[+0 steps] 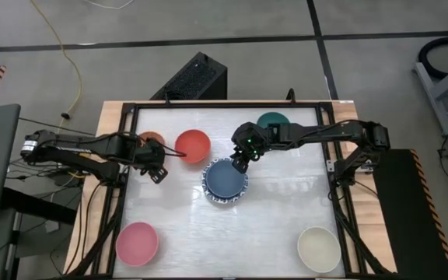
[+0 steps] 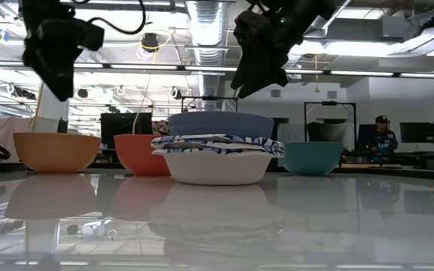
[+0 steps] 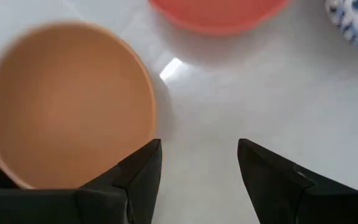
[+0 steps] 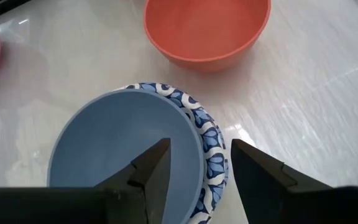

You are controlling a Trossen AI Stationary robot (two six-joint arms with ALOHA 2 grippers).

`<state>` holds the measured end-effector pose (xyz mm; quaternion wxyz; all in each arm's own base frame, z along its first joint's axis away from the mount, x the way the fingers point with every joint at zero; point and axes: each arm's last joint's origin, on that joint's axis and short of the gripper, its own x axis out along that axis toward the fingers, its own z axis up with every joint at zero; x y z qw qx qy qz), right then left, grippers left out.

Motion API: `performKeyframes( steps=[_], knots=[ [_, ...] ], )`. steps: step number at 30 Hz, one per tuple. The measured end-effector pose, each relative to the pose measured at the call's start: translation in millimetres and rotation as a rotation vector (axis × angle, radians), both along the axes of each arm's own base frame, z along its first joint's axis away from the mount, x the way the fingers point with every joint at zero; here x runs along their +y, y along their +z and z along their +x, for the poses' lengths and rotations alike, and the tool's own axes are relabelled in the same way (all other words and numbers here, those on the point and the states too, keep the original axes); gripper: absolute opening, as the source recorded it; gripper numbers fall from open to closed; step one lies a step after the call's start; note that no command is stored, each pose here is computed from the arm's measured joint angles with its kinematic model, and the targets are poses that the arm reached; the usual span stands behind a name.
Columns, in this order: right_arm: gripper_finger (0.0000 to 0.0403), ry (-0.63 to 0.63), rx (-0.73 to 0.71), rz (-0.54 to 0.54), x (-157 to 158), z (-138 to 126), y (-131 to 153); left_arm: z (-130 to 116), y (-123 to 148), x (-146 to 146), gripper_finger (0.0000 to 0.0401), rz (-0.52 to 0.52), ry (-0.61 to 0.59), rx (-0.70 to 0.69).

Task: Nest bowls inside each other
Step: Stack the brown bowl on top of the blue bowl

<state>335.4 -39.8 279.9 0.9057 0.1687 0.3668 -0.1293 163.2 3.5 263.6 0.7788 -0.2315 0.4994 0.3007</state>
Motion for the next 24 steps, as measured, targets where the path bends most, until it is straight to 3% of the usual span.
performKeyframes(
  steps=[5, 16, 19, 24],
  knots=[
    [0.0189, -0.007, 0.0, -0.001, -2.9, -0.3, 0.0, -3.7, -16.1, -0.6, 0.0201, -0.025, 0.004, 0.006],
    [0.0189, -0.009, 0.0, -0.003, -4.1, -0.5, 0.0, -13.1, -46.0, 1.9, 0.0193, 0.053, 0.01, 0.113],
    [0.0189, -0.008, 0.001, -0.007, -5.5, -0.7, 0.0, -18.2, -57.9, 1.0, 0.0159, 0.021, -0.007, 0.16],
    [0.0189, -0.005, 0.001, -0.012, -6.0, -0.7, 0.0, -23.1, -71.8, 0.1, 0.0069, -0.011, -0.018, 0.196]
  ],
)
